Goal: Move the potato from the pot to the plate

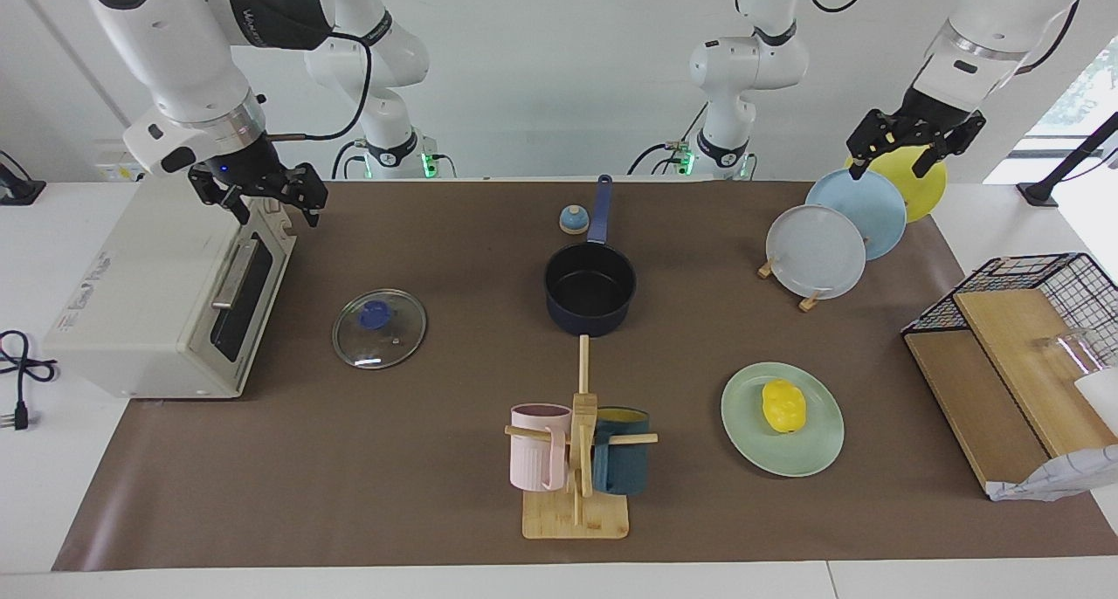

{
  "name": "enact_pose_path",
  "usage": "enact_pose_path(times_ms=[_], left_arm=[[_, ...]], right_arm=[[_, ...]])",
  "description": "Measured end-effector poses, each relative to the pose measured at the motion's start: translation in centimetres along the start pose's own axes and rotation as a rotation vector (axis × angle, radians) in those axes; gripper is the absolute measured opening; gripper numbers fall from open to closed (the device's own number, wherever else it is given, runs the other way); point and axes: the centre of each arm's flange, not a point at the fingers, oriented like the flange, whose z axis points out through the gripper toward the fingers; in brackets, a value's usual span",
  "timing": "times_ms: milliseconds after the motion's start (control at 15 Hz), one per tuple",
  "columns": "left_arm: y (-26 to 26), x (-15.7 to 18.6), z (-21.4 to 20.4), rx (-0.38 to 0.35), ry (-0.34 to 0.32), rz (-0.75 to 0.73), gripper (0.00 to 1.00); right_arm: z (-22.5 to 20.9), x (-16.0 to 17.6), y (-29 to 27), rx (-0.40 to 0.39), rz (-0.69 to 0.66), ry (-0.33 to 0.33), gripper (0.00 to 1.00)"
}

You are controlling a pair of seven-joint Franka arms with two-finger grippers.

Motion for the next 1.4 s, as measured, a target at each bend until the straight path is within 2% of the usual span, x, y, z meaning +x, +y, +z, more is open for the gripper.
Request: enact_pose_path(times_ms=[200, 533, 933, 1400], left_arm=[[0.2, 0.6, 0.8, 0.0, 0.008, 0.004, 1.0], [-0.4, 3.3, -1.9, -0.003, 0.072, -0.006, 1.0], [0.5, 3.9, 0.8, -0.002, 0.009, 0.002, 1.0], [1.4, 3.8, 0.6, -0.001, 0.021, 0.006, 1.0]], right_arm=[[0.0, 0.0, 0.0, 0.0, 0.0, 0.0, 1.0], [-0.1, 0.0, 0.0, 0.0, 0.0, 0.001, 1.0], [-0.2, -0.1, -0.2, 0.0, -0.004, 0.003, 1.0], [-0.2, -0.1, -0.3, 0.0, -0.006, 0.004, 1.0]])
